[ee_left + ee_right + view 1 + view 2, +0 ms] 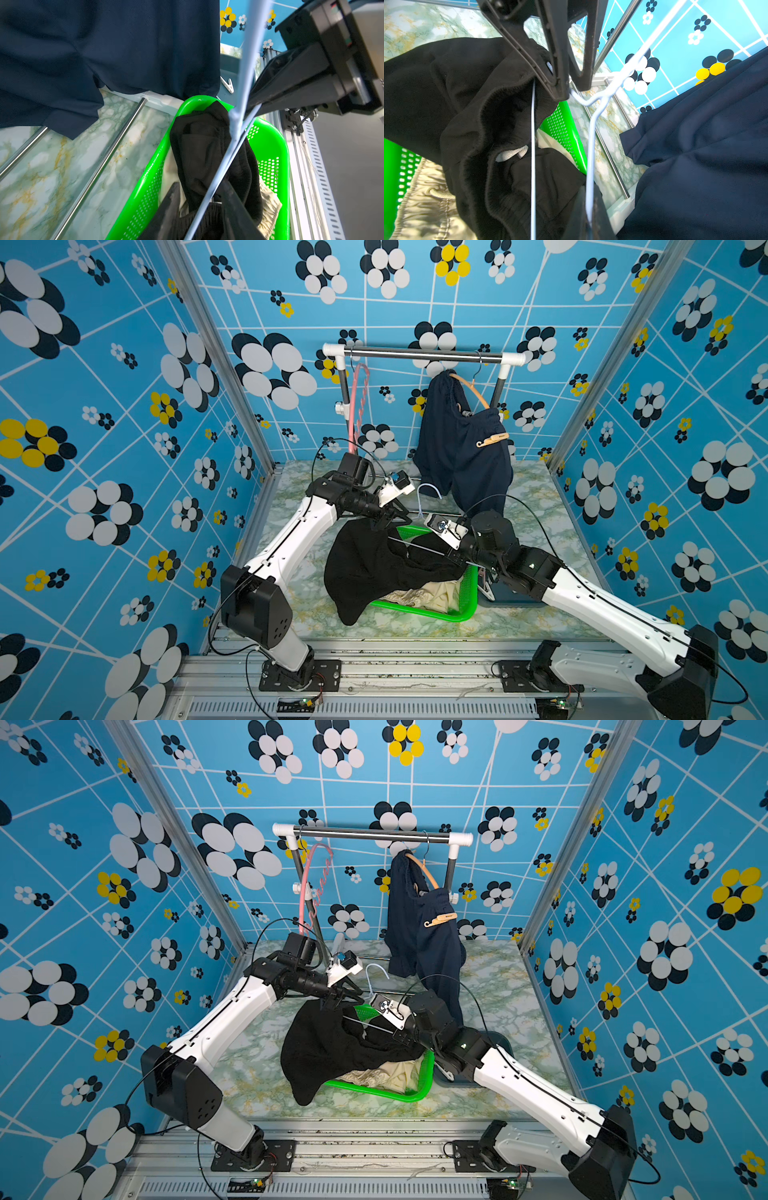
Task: Remove the clothespins securing shorts to the hanger
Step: Remove the shorts from the hanger.
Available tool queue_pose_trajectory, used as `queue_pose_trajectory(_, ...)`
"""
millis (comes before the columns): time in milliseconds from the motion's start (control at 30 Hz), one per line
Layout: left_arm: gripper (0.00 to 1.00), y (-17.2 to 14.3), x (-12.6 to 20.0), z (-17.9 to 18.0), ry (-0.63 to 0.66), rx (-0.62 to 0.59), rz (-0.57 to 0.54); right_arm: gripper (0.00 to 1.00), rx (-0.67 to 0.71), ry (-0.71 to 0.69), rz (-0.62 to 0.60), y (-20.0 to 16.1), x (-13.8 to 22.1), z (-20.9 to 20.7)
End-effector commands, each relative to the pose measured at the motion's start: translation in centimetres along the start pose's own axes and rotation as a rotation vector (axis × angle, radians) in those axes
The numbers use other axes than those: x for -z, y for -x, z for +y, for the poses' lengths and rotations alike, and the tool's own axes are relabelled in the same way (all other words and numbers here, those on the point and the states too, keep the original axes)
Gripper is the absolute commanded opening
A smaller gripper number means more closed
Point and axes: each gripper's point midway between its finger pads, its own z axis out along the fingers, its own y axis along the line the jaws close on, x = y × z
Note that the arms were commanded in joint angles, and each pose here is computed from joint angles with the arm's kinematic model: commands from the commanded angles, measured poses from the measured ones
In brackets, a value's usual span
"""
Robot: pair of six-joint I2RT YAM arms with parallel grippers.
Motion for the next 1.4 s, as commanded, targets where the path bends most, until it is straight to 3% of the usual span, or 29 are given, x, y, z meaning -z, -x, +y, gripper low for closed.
queue_pose_trajectory(0, 0.36, -1.4, 0.6, -0.2, -0.035, 0.032, 0.037, 0.00, -0.006, -0.036, -0.062, 2.0, 1.3, -1.3)
queue_pose_trajectory(267, 0.28, -2.5, 1.2, 0.0, -0.045, 0.051, 0.039, 0.00, -0.005, -0.040, -0.062, 2.0, 1.3, -1.4)
queue_pose_trajectory(600, 0.00, -1.1, 2.1, -0.1, -0.025, -0.012, 0.001, 0.00, -0.005, -0.037, -0.065, 2.2, 1.3, -1.4)
queue_pose_trajectory(867, 0.00, 2.2, 2.7, 0.7, 0.143, -0.200, -0.125, 0.01, -0.004, -0.113, -0.087, 3.3, 2.9, -3.4)
queue_pose_trajectory(1067, 0.00, 5.3, 2.7, 2.2, 0.319, -0.291, -0.224, 0.14, -0.006, -0.201, -0.078, 4.3, 4.4, -5.7)
queue_pose_trajectory(1367, 0.00, 6.7, 2.3, 1.9, 0.511, -0.434, -0.148, 0.49, -0.093, -0.274, -0.109, 4.9, 7.6, -7.6)
